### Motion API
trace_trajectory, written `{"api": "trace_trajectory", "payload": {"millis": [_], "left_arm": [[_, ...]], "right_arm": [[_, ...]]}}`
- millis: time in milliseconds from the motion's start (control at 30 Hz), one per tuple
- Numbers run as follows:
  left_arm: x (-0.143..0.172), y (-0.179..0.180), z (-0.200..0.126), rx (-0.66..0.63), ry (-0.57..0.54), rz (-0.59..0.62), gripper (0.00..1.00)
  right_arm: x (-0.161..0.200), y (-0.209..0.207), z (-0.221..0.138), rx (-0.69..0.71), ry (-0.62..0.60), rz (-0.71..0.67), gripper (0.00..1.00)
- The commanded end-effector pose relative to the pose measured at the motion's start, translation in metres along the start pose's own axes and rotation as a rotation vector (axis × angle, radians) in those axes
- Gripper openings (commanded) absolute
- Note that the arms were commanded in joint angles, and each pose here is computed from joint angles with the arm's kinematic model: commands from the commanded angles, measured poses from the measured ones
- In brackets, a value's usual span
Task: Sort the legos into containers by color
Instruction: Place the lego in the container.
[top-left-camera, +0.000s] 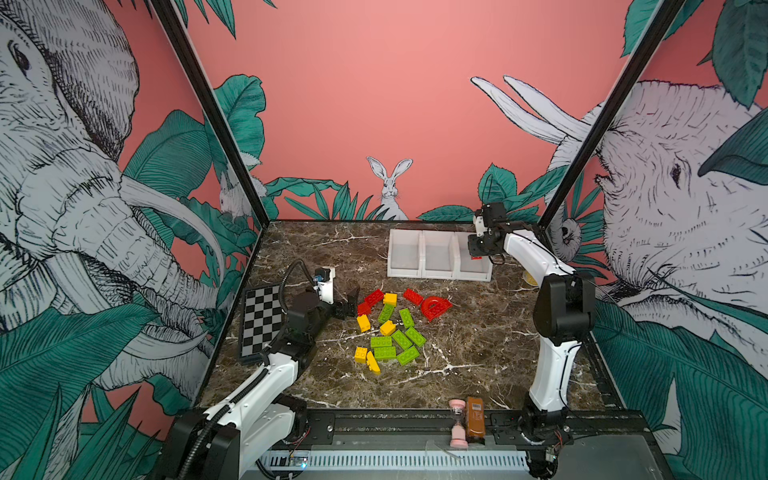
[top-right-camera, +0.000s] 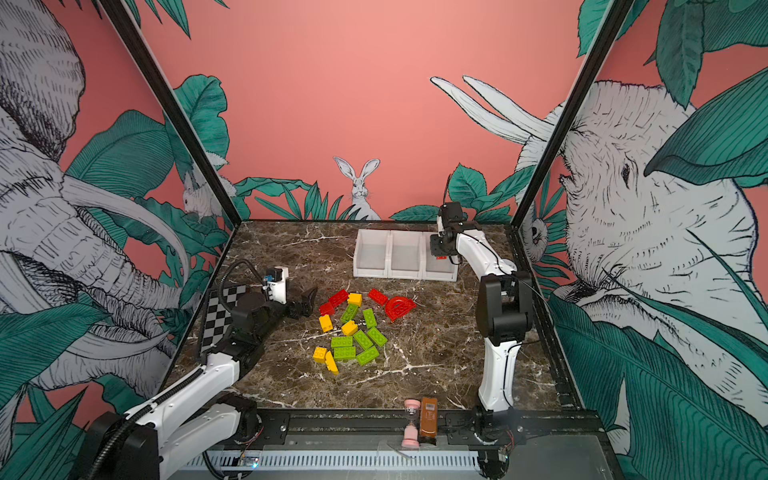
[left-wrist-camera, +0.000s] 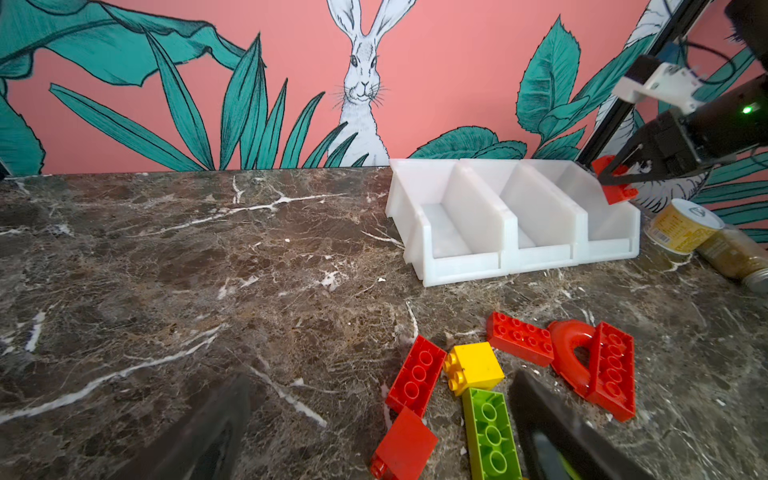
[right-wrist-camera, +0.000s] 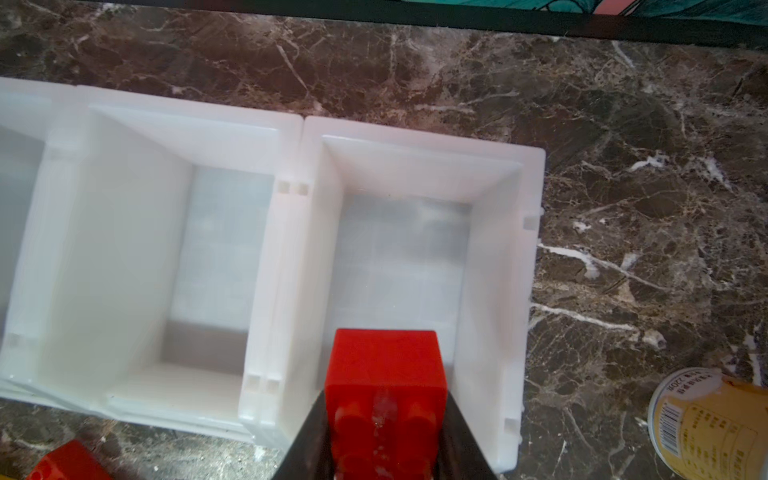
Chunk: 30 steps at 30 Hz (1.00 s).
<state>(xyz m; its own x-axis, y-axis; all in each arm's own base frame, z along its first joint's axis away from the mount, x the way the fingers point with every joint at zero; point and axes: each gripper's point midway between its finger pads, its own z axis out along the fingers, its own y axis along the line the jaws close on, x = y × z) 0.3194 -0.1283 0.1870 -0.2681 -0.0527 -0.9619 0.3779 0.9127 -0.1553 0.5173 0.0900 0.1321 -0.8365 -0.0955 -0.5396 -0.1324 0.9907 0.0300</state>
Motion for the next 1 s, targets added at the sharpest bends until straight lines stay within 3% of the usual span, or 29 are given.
{"api": "trace_trajectory", "payload": {"millis": [0,300,433,733,967], "left_arm": [[0.002,0.001,-0.003,-0.006,0.009,0.016,0.98],[0.004,0.002,-0.001,-0.016,0.025,0.019,0.99],[0.004,0.002,-0.002,-0.016,0.028,0.023,0.99],[0.000,0.001,-0.005,-0.014,0.016,0.030,0.99],[-0.001,0.002,-0.007,-0.022,0.011,0.033,0.99]], "right_arm": [[-0.012,0.006,0.001,-0.018,-0.032,-0.011,0.17],[-0.006,0.002,0.021,0.004,0.009,-0.014,0.24],[-0.004,0.001,0.017,0.009,0.038,-0.031,0.44],[0.008,0.007,-0.043,-0.015,-0.013,0.005,0.58],[0.063,0.085,-0.088,-0.160,-0.067,-0.008,0.59]]}}
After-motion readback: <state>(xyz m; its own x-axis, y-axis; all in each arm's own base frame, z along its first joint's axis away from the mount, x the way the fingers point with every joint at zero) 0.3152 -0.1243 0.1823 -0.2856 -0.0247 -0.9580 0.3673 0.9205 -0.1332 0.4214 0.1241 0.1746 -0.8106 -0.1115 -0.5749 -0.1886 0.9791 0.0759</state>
